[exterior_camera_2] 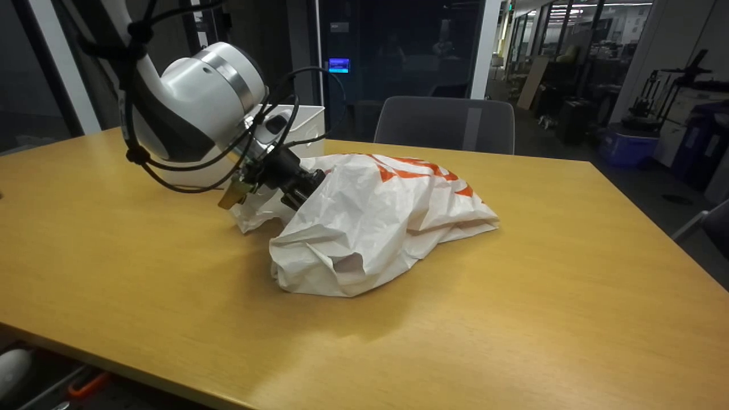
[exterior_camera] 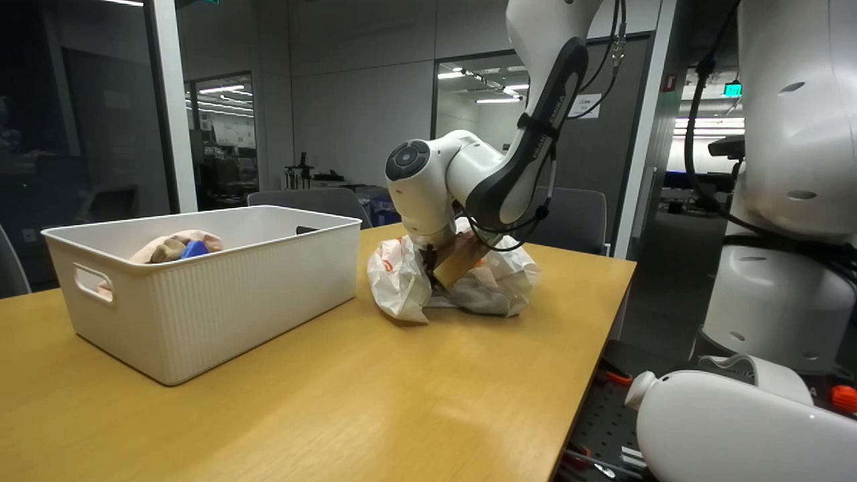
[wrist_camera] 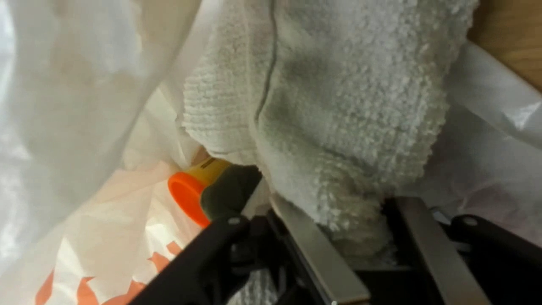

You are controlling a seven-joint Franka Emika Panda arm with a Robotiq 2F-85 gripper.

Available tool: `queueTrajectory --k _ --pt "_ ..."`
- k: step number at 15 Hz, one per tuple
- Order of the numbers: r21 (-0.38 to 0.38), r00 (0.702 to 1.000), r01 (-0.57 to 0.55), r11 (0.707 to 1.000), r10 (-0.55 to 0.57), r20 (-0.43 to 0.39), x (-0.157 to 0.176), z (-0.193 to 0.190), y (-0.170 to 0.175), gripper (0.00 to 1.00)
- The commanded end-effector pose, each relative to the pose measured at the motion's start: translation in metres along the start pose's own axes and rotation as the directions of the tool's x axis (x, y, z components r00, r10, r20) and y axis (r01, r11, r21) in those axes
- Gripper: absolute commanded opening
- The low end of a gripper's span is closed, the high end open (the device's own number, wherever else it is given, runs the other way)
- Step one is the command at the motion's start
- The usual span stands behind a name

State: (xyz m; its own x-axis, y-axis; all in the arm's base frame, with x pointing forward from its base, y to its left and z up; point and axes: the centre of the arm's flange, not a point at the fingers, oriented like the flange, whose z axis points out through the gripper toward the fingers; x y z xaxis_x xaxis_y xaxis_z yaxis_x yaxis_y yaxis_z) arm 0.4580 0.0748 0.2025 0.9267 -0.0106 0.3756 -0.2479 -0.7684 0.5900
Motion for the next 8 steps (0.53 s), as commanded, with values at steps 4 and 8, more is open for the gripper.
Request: queueTrajectory --k 4,8 --pt "0.035 1.000 -0.014 0.999 0.013 0.015 -0.007 -0.034 0.002 0.98" --pt "0.111 0.980 -0.026 0.994 0.003 0.199 -0.018 -0.052 0.003 1.00"
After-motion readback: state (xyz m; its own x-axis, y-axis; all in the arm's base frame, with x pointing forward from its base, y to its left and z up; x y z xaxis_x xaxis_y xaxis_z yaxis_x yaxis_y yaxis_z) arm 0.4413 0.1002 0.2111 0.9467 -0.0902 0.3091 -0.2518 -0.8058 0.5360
